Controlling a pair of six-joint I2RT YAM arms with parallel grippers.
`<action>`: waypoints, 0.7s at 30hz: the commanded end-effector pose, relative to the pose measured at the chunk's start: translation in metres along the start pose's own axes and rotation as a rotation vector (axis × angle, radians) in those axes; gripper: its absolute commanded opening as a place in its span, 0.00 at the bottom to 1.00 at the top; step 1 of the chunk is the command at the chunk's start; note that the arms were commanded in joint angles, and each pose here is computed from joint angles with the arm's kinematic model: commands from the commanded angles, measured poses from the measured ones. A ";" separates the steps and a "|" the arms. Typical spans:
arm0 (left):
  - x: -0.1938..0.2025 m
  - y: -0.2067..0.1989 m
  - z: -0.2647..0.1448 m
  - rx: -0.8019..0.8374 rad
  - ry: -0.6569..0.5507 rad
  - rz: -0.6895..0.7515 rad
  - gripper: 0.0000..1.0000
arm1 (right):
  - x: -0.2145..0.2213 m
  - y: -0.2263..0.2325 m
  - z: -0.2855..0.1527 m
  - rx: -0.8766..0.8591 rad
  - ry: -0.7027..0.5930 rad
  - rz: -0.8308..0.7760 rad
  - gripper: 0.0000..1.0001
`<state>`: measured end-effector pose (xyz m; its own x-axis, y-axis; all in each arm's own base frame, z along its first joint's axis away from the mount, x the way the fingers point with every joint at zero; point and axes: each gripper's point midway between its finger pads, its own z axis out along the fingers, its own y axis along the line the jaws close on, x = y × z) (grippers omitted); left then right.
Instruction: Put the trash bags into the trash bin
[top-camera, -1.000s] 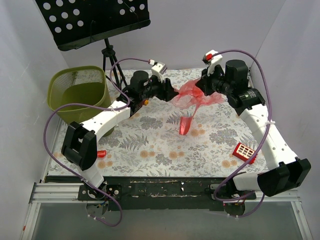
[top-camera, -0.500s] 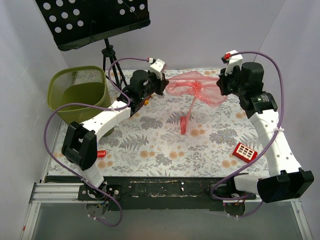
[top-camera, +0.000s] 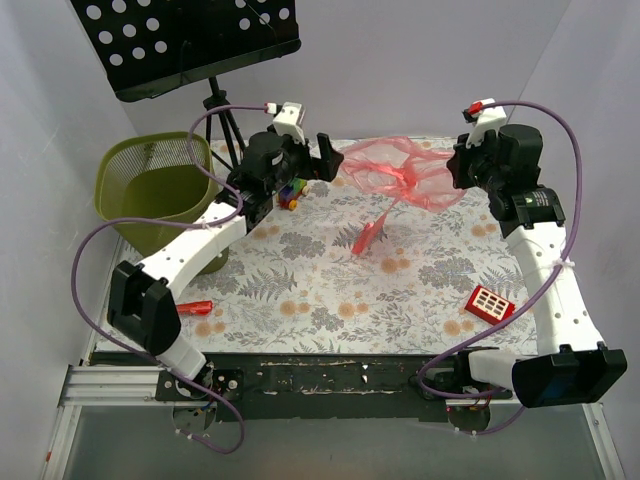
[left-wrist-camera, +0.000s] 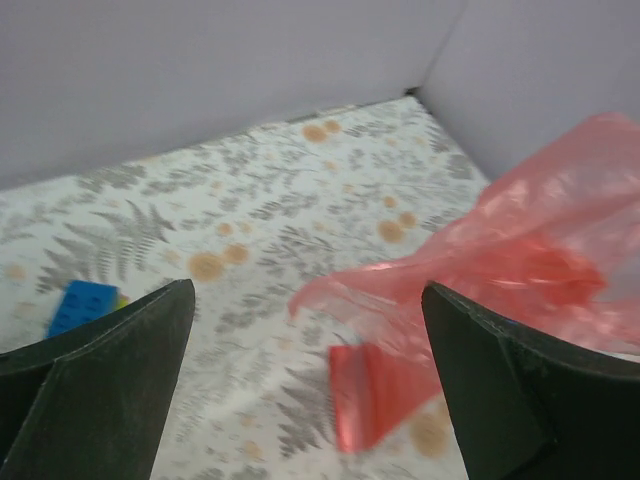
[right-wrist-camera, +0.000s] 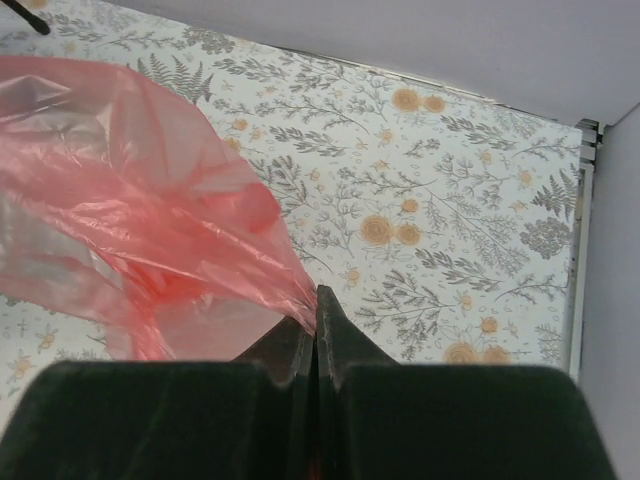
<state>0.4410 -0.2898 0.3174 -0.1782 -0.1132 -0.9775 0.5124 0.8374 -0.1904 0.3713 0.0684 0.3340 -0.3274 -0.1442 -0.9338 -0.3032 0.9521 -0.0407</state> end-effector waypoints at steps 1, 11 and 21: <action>-0.001 -0.065 -0.053 0.236 0.145 -0.395 0.98 | -0.011 0.008 -0.001 -0.042 -0.043 0.054 0.01; 0.066 -0.126 -0.077 0.525 0.330 -0.661 0.97 | -0.006 -0.007 0.012 0.004 -0.009 0.165 0.01; 0.086 -0.179 -0.022 0.551 0.282 -0.945 0.98 | 0.001 -0.003 0.013 -0.037 0.024 0.185 0.01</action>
<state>0.3039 -0.4116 0.2175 -0.8565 -0.2732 -0.4379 0.3683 0.2708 -0.8894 0.3878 0.0609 0.3063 -0.4411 0.0046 -0.8974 -0.2315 0.9656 0.1187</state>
